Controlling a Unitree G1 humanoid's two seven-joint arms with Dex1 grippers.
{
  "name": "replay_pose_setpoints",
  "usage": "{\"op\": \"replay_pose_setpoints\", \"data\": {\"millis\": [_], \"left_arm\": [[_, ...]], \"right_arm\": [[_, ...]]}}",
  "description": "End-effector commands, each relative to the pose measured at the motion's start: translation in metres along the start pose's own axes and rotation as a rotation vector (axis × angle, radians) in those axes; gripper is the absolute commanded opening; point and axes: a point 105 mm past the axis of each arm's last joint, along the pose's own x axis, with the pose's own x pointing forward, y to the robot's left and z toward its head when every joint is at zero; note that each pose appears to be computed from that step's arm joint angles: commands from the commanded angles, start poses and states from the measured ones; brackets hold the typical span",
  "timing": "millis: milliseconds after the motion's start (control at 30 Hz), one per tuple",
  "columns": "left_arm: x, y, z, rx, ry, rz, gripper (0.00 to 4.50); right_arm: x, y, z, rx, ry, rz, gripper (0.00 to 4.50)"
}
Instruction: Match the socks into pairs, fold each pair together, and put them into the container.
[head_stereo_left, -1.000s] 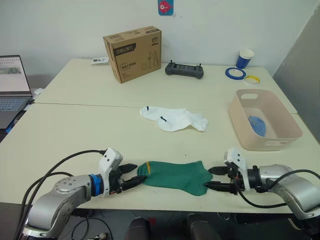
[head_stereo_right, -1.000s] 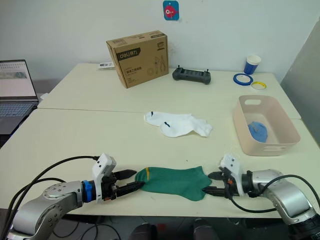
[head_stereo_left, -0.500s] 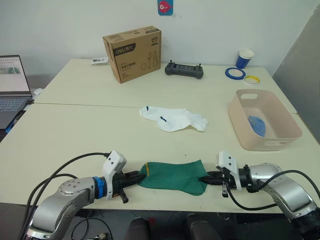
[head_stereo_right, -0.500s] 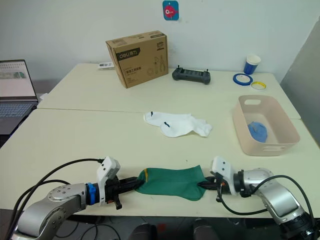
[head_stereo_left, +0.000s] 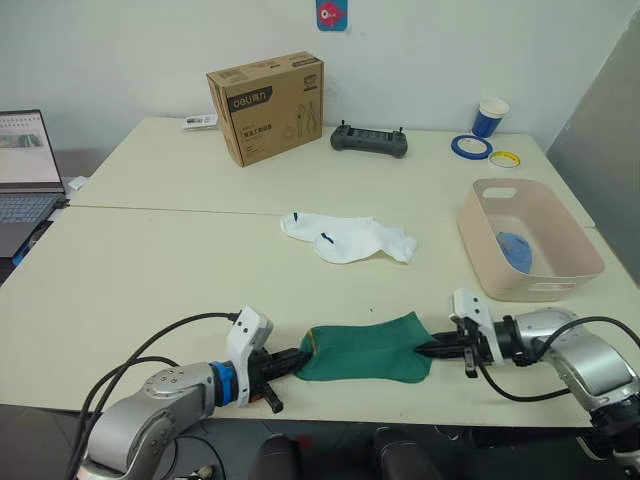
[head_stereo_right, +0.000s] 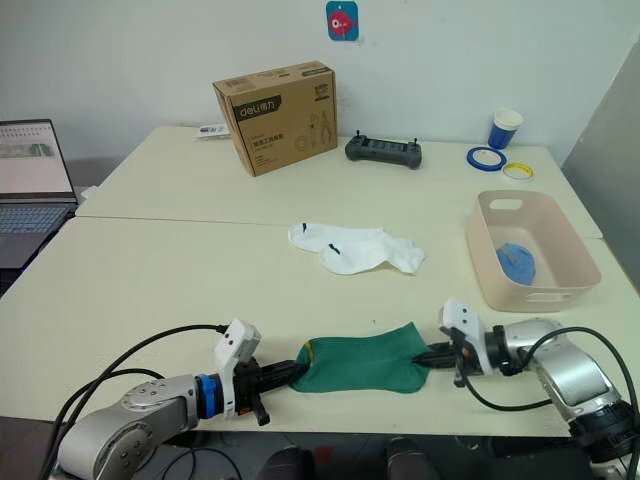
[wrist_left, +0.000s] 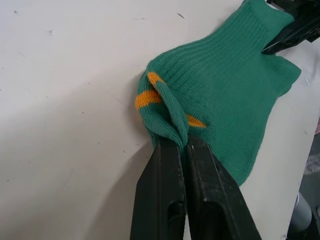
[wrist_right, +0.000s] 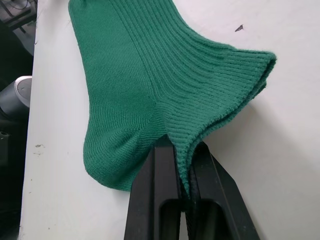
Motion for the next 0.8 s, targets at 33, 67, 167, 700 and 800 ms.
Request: {"op": "replay_pose_setpoints", "data": {"millis": [33,67,167,700,800], "left_arm": [[-0.001,0.000,0.009,0.073,-0.036,0.019,0.02],[-0.001,0.001,0.008,0.098,-0.032,0.016,0.02],[-0.002,0.000,0.009,0.107,-0.049,0.003,0.49],[-0.048,0.014,0.040,0.379,-0.036,-0.048,1.82],[-0.041,0.002,0.049,0.468,-0.033,-0.129,0.93]], "right_arm": [[-0.003,-0.001,0.004,-0.019,-0.008,0.001,0.00],[-0.002,0.000,0.005,-0.010,-0.015,0.005,0.00],[-0.002,0.000,0.007,0.001,-0.030,0.005,0.56],[-0.033,-0.007,0.005,0.079,-0.044,-0.133,2.46],[-0.031,-0.005,0.005,0.084,-0.046,-0.126,2.46]]}}
